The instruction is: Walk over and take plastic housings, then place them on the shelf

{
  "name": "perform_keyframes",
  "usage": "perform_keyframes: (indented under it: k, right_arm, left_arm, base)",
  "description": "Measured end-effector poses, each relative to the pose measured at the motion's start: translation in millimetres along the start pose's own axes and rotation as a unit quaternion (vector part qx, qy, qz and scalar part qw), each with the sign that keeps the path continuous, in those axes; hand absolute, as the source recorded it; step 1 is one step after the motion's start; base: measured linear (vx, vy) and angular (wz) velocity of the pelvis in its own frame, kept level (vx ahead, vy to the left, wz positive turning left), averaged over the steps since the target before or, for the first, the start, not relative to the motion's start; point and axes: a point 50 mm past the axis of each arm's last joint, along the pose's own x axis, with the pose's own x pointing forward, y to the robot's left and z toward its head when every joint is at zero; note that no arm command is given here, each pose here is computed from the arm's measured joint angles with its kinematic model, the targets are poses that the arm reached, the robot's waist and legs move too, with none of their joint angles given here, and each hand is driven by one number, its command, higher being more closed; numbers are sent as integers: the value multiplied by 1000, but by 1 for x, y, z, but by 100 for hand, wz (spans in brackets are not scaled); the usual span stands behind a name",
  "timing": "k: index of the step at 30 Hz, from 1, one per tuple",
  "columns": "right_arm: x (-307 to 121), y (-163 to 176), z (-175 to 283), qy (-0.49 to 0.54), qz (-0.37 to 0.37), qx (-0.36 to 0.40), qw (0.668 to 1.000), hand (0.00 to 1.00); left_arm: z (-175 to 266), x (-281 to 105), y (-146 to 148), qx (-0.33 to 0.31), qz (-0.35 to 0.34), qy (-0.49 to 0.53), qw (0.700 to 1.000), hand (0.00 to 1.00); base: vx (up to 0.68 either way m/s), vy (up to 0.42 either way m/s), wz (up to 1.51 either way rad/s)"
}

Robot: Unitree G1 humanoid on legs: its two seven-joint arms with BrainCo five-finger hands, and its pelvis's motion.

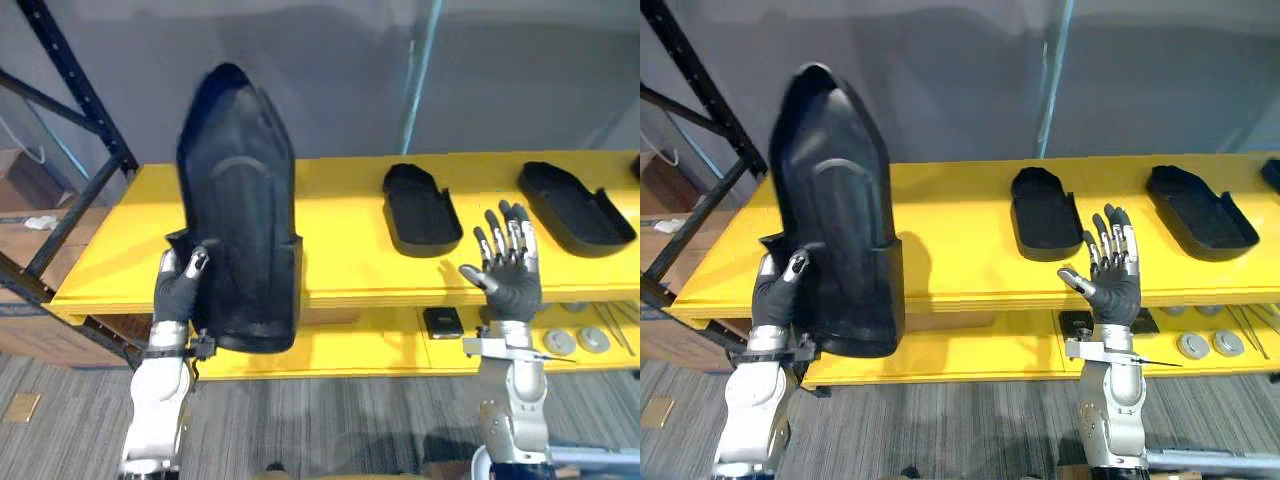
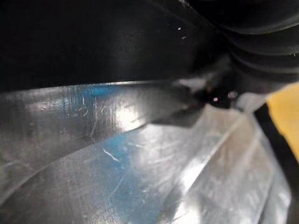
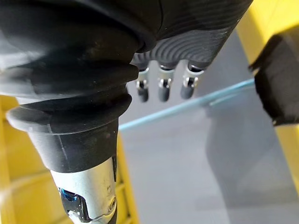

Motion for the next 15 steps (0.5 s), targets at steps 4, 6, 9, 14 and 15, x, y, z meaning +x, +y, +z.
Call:
perform_keyframes:
  k: [4, 6, 9, 14, 15]
  right_arm:
    - [-3, 9, -2, 24, 65, 33, 997, 0]
    - [-5, 11, -7, 44, 84, 69, 993, 0]
    - [-9, 19, -13, 81, 137, 78, 984, 0]
    - [-10, 31, -17, 106, 205, 104, 968, 0]
    - [-9, 34, -17, 107, 217, 105, 965, 0]
  left_arm:
    - [-26, 30, 12, 26, 22, 62, 997, 100]
    - [-31, 43, 17, 38, 34, 81, 995, 100]
    - [-40, 56, 24, 45, 53, 109, 992, 100]
    - [-44, 74, 33, 13, 95, 154, 983, 100]
    - [-42, 78, 34, 10, 99, 156, 983, 100]
  base:
    - [13, 15, -30]
    - [34, 16, -27]
    - [25, 2, -12]
    - [-8, 0, -7]
    - [-84, -16, 8]
